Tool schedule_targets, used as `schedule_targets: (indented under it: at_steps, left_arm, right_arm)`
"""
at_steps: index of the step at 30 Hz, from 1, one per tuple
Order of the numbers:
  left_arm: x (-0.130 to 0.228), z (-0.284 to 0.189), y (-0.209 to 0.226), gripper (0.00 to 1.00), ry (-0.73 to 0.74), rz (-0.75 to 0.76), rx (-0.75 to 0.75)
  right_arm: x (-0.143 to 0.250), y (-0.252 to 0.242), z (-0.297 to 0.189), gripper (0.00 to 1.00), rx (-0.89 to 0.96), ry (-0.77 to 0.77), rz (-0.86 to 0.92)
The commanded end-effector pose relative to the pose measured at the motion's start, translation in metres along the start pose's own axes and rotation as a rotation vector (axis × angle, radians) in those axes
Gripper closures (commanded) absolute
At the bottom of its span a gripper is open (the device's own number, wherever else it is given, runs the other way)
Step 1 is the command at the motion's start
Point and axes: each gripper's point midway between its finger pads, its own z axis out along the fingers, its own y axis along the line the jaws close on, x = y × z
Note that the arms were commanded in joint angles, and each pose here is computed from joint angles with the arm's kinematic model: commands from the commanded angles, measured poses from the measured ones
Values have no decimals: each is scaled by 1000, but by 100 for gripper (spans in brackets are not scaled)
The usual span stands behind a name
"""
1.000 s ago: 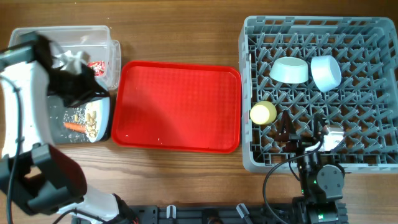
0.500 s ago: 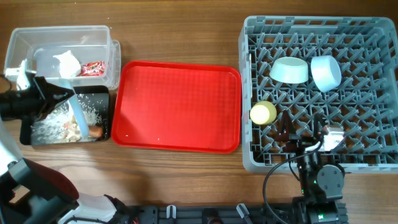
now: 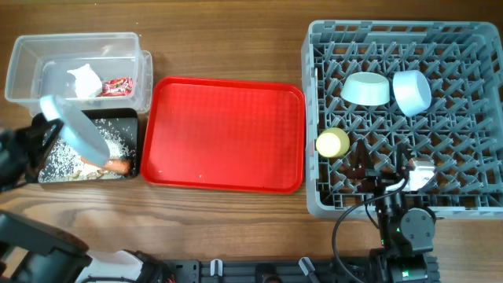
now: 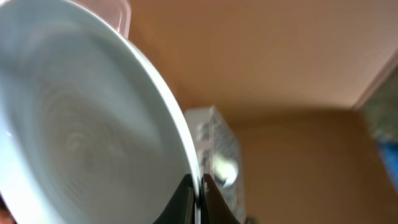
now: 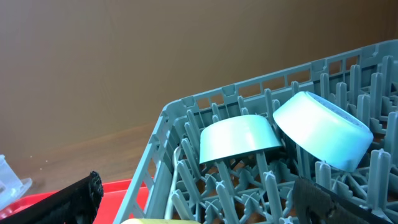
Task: Sort waste into correct bins and load items into the dishwasher rack
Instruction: 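Tilt the plate over the black tray to dump the food scraps, then carry the plate to the rack and stand it upright with the left gripper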
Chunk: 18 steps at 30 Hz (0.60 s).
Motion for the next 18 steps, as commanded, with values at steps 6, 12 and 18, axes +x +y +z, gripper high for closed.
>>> schedule_targets:
  at_steps: [6, 12, 18]
  left_arm:
    - [-3, -16, -15, 96, -185, 85, 124]
    - [36, 50, -69, 96, 68, 240, 231]
    - [105, 140, -148, 96, 416, 507, 515]
  right_arm:
    - [-1, 3, 0, 0, -16, -3, 8]
    - [-1, 3, 0, 0, -16, -3, 8]
    - [-1, 3, 0, 0, -16, -3, 8]
